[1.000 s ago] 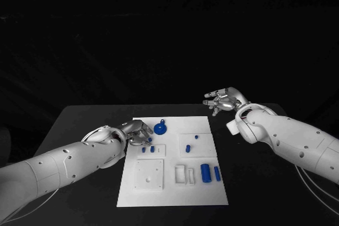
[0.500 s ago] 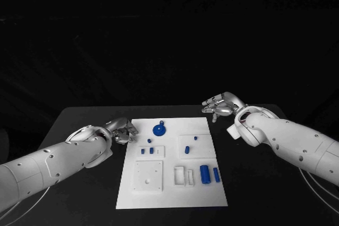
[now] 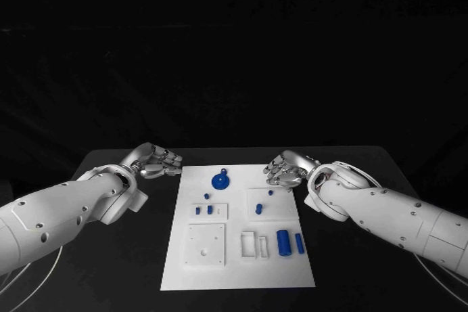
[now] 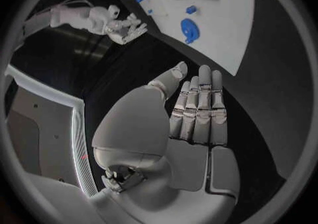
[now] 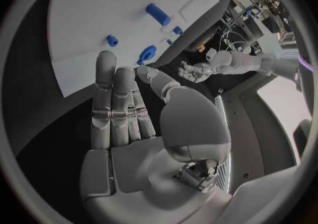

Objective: Assemble the parts on the task board

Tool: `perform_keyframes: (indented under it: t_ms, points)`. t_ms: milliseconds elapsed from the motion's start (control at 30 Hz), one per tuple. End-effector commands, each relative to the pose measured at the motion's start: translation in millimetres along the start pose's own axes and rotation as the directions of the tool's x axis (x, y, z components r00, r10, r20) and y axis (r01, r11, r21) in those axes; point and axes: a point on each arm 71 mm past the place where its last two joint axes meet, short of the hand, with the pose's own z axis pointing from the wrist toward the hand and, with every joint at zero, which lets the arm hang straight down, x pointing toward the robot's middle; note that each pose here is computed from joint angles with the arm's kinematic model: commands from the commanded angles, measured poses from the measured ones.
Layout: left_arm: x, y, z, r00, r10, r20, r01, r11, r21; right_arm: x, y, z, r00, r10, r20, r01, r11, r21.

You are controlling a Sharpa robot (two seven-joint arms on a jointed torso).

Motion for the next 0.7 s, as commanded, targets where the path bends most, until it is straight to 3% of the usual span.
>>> perform_keyframes:
  t_ms: [33,300,700]
  points:
    - [-4.2,-4.2,-2.9,0.947,-0.315,0.067,0.316,0.949,0.003,6.7,4.3,-1.0,0.978,-0.206,-0.034,0.207,0.978,0.031]
    - [-2.4,-9.4,-10.9,0.870,-0.487,0.071,0.489,0.872,-0.013,18.7,15.1,-2.2,0.940,-0.338,-0.049,0.340,0.939,0.056]
    - [-5.2,-8.6,-13.9,0.849,-0.522,0.082,0.524,0.851,-0.010,31.6,15.9,-4.5,0.898,-0.433,-0.079,0.438,0.896,0.072]
